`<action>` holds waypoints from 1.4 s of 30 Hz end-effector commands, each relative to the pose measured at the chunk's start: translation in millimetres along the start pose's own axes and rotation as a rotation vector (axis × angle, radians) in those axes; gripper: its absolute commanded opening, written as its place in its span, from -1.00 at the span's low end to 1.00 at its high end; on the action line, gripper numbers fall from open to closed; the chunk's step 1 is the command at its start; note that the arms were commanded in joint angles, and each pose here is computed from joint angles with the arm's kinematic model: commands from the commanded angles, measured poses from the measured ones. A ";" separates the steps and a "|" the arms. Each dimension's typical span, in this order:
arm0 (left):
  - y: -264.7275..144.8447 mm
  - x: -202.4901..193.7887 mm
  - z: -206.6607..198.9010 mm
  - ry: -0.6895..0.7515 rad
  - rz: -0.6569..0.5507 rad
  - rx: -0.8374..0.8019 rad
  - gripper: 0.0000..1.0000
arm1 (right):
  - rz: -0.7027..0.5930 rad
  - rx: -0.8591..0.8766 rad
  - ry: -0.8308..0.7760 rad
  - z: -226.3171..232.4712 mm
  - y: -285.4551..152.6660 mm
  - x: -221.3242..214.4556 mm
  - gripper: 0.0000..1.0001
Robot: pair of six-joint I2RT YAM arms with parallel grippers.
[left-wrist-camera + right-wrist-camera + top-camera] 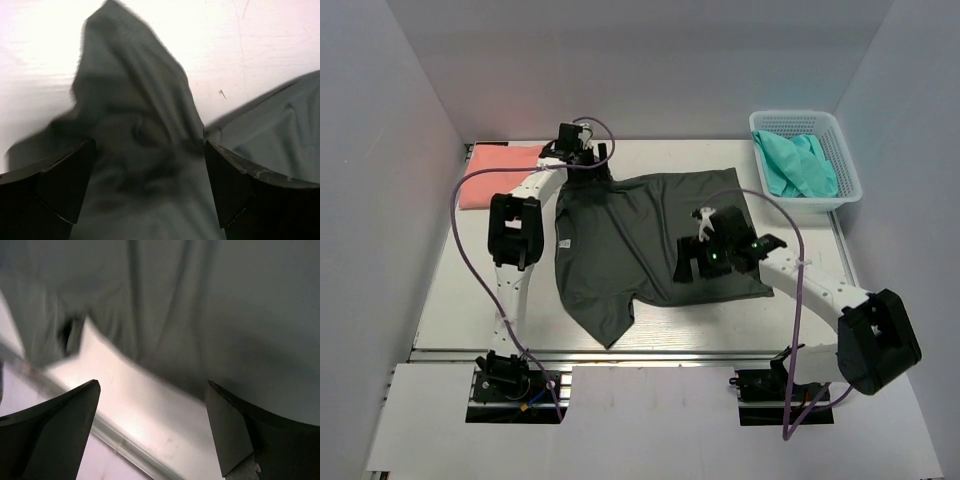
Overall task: Fold and stack the t-shirts
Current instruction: Flatten out the tshirt
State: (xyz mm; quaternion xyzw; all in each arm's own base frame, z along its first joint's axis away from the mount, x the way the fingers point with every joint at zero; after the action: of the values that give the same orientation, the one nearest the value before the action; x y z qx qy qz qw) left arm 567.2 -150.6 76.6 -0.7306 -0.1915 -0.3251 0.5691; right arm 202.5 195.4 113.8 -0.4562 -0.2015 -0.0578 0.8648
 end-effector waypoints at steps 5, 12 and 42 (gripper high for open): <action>-103.3 42.3 -10.7 0.017 -0.127 0.106 1.00 | -0.316 -0.248 0.095 -10.7 1.7 122.4 0.81; -95.6 -6.4 -1.1 -0.024 -0.056 0.156 1.00 | -0.282 -0.335 0.163 -48.7 38.0 191.5 0.81; -8.6 80.7 25.0 -0.002 -0.204 -0.003 1.00 | -0.380 -0.282 0.047 -134.7 43.4 317.6 0.81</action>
State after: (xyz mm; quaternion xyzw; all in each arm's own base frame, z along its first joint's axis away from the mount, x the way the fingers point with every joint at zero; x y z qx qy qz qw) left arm 616.9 -118.0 64.8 -0.7017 -0.2409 -0.3192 0.5897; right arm 533.4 120.4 72.6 -0.5623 -0.1385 -0.2490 0.7763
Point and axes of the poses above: each gripper's point midway between its finger pads, its own y axis out along the fingers, its own z axis along the line the jaws close on, x = y × z, the point moved 4 cm from there along -y, back along the fingers, and after that the axes turned 10 degrees about y, right-handed, at the moved point
